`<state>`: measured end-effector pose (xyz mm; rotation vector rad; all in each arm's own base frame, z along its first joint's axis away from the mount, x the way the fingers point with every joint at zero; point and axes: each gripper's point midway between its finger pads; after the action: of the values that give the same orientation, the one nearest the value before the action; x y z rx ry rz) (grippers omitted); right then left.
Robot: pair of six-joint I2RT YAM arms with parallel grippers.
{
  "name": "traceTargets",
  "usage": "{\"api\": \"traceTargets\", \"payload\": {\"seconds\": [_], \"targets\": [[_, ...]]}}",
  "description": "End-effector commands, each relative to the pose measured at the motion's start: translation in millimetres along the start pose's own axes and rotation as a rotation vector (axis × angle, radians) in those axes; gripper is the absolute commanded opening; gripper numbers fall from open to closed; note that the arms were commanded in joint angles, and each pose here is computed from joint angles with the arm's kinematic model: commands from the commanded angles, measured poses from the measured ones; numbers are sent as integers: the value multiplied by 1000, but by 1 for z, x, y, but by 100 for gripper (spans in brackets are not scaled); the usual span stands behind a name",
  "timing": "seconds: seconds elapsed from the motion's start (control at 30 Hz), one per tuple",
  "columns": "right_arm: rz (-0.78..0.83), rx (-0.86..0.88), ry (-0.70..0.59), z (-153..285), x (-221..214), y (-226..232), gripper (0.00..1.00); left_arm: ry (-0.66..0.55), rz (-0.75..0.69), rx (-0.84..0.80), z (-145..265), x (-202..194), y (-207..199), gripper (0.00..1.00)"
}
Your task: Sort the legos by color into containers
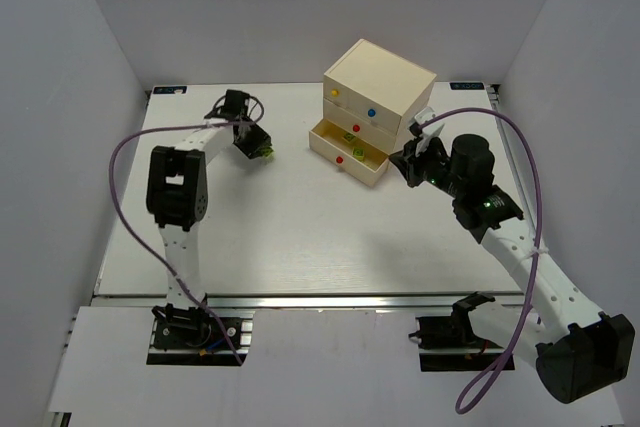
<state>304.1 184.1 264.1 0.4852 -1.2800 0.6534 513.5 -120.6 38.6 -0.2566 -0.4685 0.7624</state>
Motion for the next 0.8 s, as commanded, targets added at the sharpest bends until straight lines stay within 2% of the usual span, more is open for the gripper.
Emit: {"api": "traceTargets", "payload": {"seconds": [0.0,0.07,0.23,0.33,0.5,0.6,0.67,0.73,0.77], "targets": [[46,-29,-62,0,13,-9,6,-64,-333,-745,114,-15,-117,0],[44,-39,-60,0,11,-13,6,5,-359,-869,131,-38,-124,0],[36,-71,-61,2,9,-24,6,114,-423,-994,146,-79,-150,0],[28,-72,-59,2,7,-26,6,93,-417,-1023,153,-83,-163,0],[15,-61,-64,5,6,-28,6,122,-368,-999,143,-100,-180,1],[12,-53,-70,7,7,-28,6,114,-331,-979,133,-103,-191,16],[7,-49,-74,8,6,-29,6,100,-328,-992,136,-100,-204,40],[2,-52,-78,10,7,-30,7,114,-326,-957,123,-105,-206,56],[2,-46,-77,10,6,-30,7,103,-325,-963,125,-102,-210,57]]}}
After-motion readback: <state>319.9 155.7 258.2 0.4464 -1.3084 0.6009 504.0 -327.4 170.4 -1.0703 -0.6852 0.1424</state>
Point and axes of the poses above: each gripper's point midway between its finger pads, its own z axis back along the fingers, its own y axis along the line the jaws close on, x = y × z, and after that the axes turned 2 degrees about -z, right-handed
